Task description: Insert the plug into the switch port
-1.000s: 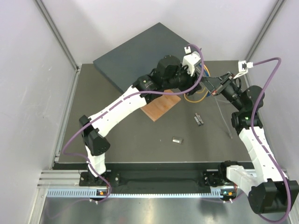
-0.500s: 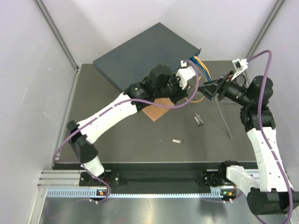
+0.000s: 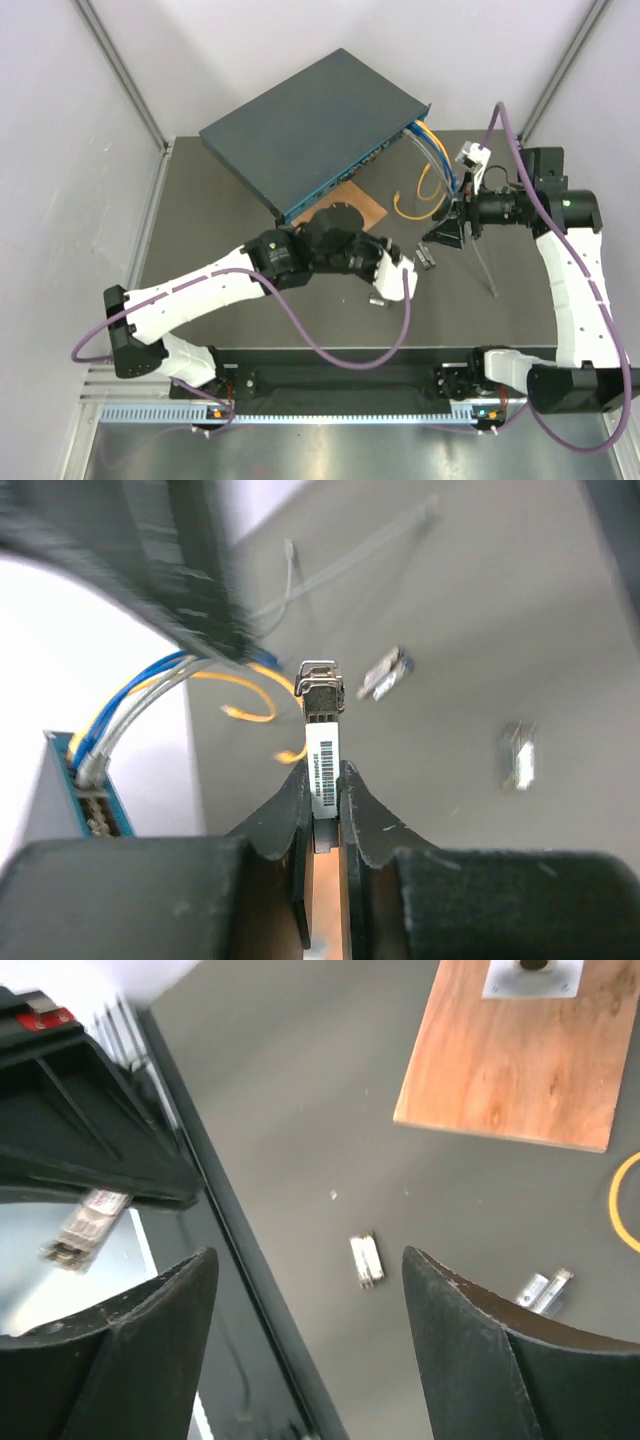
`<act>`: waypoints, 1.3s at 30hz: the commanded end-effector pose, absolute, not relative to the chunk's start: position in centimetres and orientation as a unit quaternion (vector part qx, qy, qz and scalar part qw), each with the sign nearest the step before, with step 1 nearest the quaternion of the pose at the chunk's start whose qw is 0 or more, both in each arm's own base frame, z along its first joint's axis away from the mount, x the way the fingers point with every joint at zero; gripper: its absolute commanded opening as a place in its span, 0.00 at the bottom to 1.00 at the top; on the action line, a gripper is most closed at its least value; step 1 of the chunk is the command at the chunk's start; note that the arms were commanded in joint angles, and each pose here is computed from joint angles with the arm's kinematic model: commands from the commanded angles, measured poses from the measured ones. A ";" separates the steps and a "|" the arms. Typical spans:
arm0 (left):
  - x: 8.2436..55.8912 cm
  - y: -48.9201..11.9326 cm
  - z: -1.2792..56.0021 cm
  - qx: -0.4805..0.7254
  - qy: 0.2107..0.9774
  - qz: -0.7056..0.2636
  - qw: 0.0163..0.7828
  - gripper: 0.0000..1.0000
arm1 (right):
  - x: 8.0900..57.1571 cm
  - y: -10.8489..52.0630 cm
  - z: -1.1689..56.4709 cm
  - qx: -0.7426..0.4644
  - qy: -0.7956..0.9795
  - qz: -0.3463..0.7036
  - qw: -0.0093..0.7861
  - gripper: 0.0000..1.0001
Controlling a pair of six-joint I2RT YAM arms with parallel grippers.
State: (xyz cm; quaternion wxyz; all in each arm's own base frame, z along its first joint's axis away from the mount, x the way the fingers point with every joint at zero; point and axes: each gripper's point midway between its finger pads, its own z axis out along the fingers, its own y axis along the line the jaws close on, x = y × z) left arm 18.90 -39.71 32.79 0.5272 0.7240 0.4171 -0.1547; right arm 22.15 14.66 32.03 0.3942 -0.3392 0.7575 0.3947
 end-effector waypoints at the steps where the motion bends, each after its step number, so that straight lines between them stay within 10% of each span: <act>1: 18.9 -38.7 32.8 0.785 0.307 -0.032 0.537 0.00 | 18.6 13.9 31.9 -0.419 0.745 0.372 0.363 0.72; 30: 21.1 -38.3 31.3 0.768 0.213 0.162 0.582 0.00 | 18.4 20.3 28.2 -0.455 0.726 0.358 0.371 0.70; 39: 21.3 -38.6 31.4 0.762 0.216 0.162 0.589 0.00 | 18.6 20.6 26.9 -0.456 0.734 0.344 0.367 0.50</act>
